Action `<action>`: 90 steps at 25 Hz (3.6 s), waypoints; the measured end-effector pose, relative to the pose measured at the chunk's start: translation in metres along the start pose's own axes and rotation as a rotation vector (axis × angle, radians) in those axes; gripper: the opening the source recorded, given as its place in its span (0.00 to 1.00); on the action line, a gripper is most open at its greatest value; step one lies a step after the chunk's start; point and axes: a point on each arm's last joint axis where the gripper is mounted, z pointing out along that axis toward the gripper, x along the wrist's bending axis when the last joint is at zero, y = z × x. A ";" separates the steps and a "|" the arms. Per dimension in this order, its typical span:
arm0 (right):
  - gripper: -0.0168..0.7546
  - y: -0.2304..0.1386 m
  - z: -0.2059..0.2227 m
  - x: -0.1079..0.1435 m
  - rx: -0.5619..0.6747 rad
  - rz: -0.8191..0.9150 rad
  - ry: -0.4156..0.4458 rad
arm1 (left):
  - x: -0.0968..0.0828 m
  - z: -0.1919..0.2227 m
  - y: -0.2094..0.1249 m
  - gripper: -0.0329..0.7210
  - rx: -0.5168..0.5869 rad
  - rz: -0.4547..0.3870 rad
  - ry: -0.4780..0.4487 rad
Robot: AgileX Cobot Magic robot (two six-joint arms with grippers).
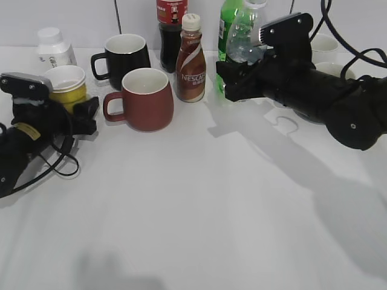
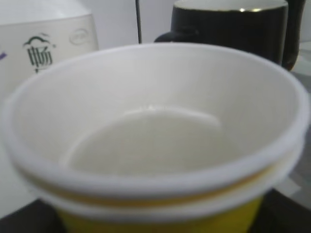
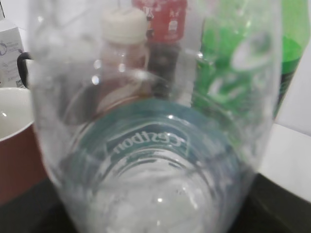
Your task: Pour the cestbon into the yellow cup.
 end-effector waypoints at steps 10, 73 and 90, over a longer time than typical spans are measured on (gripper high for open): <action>0.64 0.000 0.000 0.000 0.000 0.001 -0.001 | -0.002 -0.024 -0.002 0.81 0.046 -0.007 0.002; 0.70 0.051 -0.157 0.017 0.902 0.299 -0.114 | -0.005 -0.258 0.186 0.73 0.966 -0.286 0.169; 0.70 0.070 -0.336 0.052 0.646 0.177 -0.065 | -0.021 -0.384 0.148 0.73 0.487 -0.109 0.115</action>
